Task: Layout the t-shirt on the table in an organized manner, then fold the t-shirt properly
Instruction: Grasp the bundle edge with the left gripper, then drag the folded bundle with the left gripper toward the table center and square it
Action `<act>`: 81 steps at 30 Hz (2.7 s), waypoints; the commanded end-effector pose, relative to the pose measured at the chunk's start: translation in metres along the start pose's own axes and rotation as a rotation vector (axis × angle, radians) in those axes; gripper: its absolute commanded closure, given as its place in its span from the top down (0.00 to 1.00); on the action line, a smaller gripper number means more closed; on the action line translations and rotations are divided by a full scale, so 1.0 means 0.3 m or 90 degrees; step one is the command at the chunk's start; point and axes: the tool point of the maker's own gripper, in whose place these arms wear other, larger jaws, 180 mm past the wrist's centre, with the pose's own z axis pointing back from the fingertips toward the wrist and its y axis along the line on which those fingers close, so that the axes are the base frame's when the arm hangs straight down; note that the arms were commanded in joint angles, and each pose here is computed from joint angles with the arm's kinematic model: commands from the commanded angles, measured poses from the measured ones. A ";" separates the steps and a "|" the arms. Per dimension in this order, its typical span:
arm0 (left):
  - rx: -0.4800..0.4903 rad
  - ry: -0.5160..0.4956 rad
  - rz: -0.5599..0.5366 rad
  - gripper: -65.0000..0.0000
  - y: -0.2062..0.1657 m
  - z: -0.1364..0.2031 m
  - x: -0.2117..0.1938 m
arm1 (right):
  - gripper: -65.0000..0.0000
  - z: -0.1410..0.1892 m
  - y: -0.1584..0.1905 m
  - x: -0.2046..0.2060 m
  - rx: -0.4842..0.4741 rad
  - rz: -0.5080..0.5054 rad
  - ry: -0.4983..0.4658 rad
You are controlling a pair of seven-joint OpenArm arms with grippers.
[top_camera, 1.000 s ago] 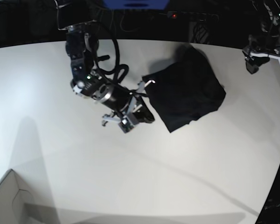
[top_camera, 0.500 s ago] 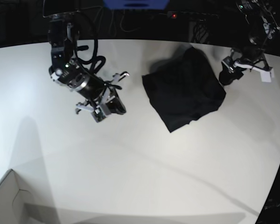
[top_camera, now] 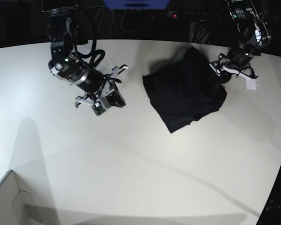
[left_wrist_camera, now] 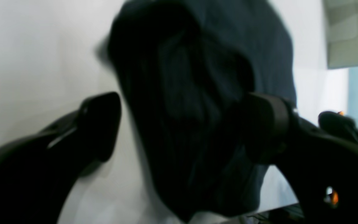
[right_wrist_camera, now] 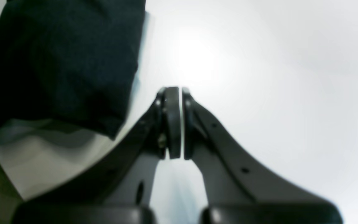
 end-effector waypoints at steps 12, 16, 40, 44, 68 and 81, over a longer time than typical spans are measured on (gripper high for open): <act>-0.006 0.091 0.034 0.91 -0.001 -0.068 -0.160 | 0.00 0.017 -0.020 0.005 -0.001 0.014 0.008; -0.009 0.109 0.037 0.90 -0.002 -0.078 -0.190 | 0.00 0.031 -0.017 0.033 -0.004 0.025 -0.003; -0.027 0.202 -0.001 0.00 -0.036 -0.209 -0.243 | 0.00 0.176 -0.135 0.056 -0.101 0.026 -0.019; -0.033 0.222 -0.053 0.00 -0.062 -0.230 -0.237 | 0.00 0.209 -0.174 0.029 -0.123 0.019 -0.011; -0.054 0.303 -0.758 0.00 -0.454 -0.445 -0.026 | 0.00 0.448 -0.438 -0.067 -0.305 -0.040 0.008; -0.237 0.293 -1.220 0.00 -0.663 -0.492 -0.285 | 0.00 0.584 -0.526 -0.134 -0.404 -0.094 0.012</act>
